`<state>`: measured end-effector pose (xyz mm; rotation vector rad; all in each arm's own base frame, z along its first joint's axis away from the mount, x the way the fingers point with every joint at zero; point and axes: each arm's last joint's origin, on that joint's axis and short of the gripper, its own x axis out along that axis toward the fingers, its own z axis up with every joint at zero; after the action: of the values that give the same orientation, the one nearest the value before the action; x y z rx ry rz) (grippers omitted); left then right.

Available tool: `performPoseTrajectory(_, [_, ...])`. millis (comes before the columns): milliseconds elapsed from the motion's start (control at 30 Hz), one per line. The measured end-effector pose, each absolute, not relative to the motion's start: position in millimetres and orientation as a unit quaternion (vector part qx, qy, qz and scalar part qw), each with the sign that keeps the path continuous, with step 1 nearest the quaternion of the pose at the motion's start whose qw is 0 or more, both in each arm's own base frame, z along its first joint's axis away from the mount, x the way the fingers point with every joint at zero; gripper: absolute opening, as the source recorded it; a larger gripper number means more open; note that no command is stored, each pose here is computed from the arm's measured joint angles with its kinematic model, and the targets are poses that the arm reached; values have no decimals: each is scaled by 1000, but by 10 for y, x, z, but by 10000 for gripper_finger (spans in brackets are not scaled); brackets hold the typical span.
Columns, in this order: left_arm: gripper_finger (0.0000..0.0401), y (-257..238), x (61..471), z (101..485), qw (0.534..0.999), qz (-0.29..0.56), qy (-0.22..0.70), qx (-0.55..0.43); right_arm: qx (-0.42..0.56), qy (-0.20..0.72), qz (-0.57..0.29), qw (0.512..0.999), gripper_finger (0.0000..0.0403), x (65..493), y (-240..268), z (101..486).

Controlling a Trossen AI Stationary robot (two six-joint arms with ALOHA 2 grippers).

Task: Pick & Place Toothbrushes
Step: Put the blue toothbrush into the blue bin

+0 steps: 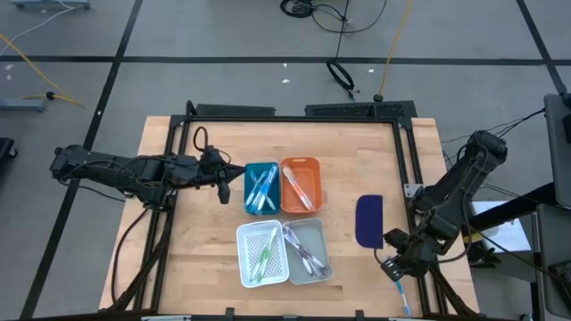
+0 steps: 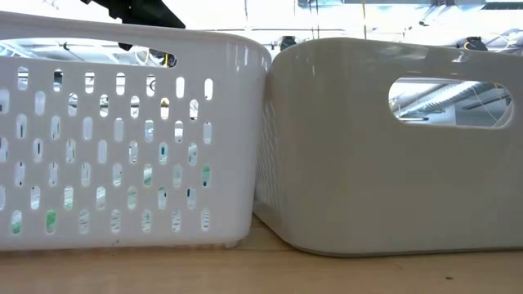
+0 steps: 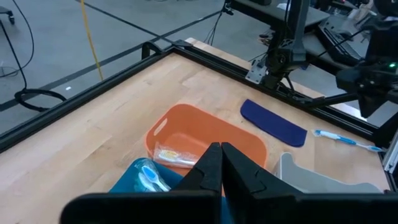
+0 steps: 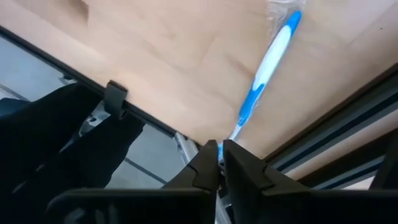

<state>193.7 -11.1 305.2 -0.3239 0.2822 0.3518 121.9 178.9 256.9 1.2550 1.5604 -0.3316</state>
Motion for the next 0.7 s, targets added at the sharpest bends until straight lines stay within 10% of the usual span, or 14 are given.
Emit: performPoseTrajectory(700, [10, -111, 1937, 3053, 961, 174, 138, -162, 546, 647, -183, 500, 221, 1169, 1719, 2171])
